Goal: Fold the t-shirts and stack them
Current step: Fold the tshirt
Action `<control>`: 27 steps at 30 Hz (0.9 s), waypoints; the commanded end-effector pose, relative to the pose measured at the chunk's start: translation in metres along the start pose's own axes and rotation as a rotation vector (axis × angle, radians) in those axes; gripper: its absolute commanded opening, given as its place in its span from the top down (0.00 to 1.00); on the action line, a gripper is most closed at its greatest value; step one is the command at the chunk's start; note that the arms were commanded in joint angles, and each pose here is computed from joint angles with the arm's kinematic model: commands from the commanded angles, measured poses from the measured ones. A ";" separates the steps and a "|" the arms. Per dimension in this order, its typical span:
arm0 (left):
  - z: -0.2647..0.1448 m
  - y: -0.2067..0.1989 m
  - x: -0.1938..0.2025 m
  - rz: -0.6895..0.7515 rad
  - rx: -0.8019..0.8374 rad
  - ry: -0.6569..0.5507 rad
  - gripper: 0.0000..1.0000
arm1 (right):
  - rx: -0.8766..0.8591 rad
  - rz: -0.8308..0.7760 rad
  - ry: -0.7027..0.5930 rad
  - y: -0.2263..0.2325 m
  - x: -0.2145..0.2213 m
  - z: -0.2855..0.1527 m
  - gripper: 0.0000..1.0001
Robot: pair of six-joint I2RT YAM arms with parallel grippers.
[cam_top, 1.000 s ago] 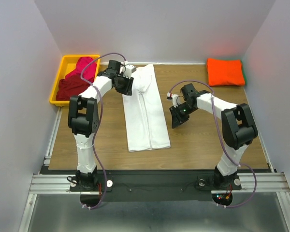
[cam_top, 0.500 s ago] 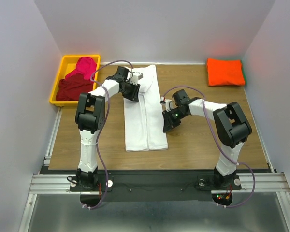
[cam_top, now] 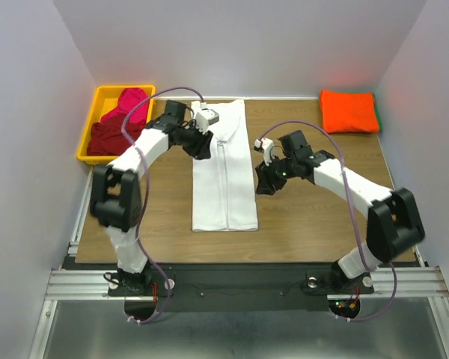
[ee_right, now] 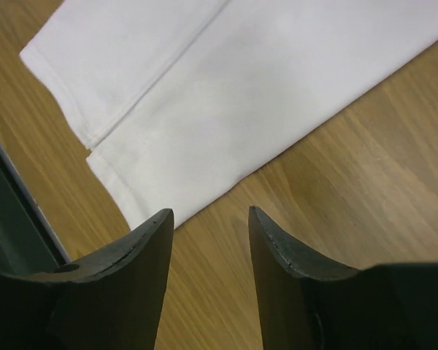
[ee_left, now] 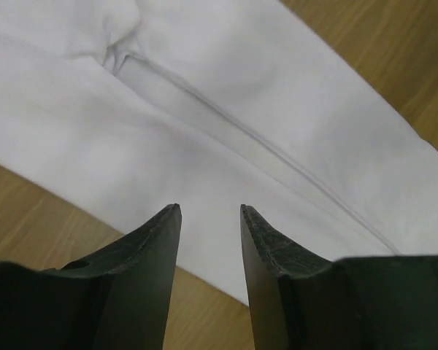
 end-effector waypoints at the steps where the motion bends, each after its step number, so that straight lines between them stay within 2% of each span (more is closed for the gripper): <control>1: -0.083 -0.051 -0.020 0.304 0.014 -0.192 0.47 | 0.076 -0.357 -0.062 0.021 0.000 -0.026 0.46; 2: -0.090 -0.058 -0.012 0.375 0.015 -0.193 0.45 | 0.089 -0.410 -0.053 0.024 0.004 -0.026 0.44; 4: -0.102 -0.082 0.017 0.427 0.038 -0.183 0.38 | 0.104 -0.559 -0.060 0.034 0.007 -0.031 0.37; 5: -0.106 -0.094 0.038 0.490 0.053 -0.162 0.35 | 0.098 -0.637 -0.030 0.039 0.014 -0.026 0.12; 6: -0.107 -0.099 0.047 0.515 0.063 -0.146 0.34 | 0.090 -0.678 -0.027 0.044 0.016 -0.025 0.00; 9: -0.110 -0.112 0.073 0.585 0.074 -0.103 0.32 | 0.015 -0.720 -0.049 0.061 0.010 -0.023 0.00; 10: -0.111 -0.115 0.075 0.592 0.081 -0.107 0.10 | -0.040 -0.715 -0.058 0.066 0.007 -0.019 0.00; 11: -0.111 -0.117 0.078 0.605 0.091 -0.112 0.01 | -0.072 -0.718 -0.068 0.069 0.003 -0.018 0.00; 13: -0.119 -0.126 0.077 0.699 0.131 -0.146 0.01 | -0.100 -0.742 -0.093 0.075 -0.009 -0.019 0.00; 16: -0.127 -0.132 0.073 0.723 0.069 -0.219 0.01 | -0.004 -0.830 -0.100 0.074 -0.004 -0.008 0.00; 18: -0.134 -0.129 0.068 0.768 -0.033 -0.265 0.01 | 0.051 -0.978 -0.128 0.076 0.003 -0.009 0.00; 22: -0.141 -0.123 0.064 0.687 -0.205 -0.302 0.01 | 0.007 -1.034 -0.150 0.078 0.011 -0.012 0.00; 24: -0.139 -0.123 0.066 0.718 -0.192 -0.298 0.01 | 0.016 -0.997 -0.132 0.076 0.014 -0.009 0.00; 27: -0.131 -0.132 0.082 0.791 -0.057 -0.255 0.01 | 0.038 -0.973 -0.070 0.069 0.018 0.002 0.00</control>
Point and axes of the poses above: each gripper's point midway between its finger pads, its own z axis out along the fingers, its own y axis along the line the jaws close on, x = y × z, the point moved 9 cm from there along -z, back along the fingers, and after that the axes turned 8 degrees about z, right-handed, at the moved point
